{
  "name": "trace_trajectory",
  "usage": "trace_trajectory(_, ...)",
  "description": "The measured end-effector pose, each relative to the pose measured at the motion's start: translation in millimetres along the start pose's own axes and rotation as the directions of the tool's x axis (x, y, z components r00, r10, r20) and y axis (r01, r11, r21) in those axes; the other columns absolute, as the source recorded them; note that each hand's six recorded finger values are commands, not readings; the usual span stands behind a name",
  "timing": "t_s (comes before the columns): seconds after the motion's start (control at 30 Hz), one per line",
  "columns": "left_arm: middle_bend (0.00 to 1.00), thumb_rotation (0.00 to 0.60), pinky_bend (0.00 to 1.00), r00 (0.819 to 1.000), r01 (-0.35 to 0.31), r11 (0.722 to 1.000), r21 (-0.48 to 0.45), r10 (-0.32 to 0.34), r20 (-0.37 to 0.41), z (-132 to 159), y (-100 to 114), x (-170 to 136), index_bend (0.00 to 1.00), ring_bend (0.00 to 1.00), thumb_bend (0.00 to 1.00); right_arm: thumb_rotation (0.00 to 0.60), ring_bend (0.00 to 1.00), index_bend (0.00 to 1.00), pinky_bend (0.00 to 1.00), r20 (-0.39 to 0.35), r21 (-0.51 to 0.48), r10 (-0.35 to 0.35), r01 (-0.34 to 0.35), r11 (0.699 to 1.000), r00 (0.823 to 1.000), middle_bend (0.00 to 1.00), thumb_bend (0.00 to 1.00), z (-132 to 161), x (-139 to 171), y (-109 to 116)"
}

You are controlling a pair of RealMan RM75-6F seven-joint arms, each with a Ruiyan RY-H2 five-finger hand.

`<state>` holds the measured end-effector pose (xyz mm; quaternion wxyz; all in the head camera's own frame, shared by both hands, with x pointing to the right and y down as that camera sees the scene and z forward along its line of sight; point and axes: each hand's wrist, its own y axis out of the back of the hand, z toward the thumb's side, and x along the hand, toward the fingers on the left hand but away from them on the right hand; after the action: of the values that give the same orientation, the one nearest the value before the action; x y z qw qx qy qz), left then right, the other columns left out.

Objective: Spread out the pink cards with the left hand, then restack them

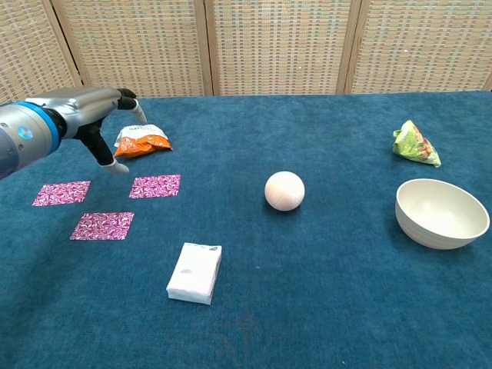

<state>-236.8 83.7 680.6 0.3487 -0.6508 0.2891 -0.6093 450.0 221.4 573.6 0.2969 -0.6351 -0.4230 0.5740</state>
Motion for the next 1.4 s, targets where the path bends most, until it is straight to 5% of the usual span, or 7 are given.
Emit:
trace_trajectory(0.53,0.0,0.6,0.0,0.989,0.126,0.992,0.03,-0.123,-0.086,1.5,-40.0,36.5,0.25,0.0,0.12,0.6,0.0,0.09,0.0,0.025,0.03,0.041,-0.042,0.999,0.999,0.0,0.13,-3.5,-8.7,-13.3)
trace_trajectory(1.4,0.0,0.6,0.0,0.986,0.153,0.987,0.045,-0.149,-0.081,18.3,-54.7,52.4,0.32,0.0,0.13,0.6,0.0,0.09,0.0,0.032,0.034,0.04,-0.042,0.999,0.999,0.0,0.13,-4.8,-11.1,-14.4)
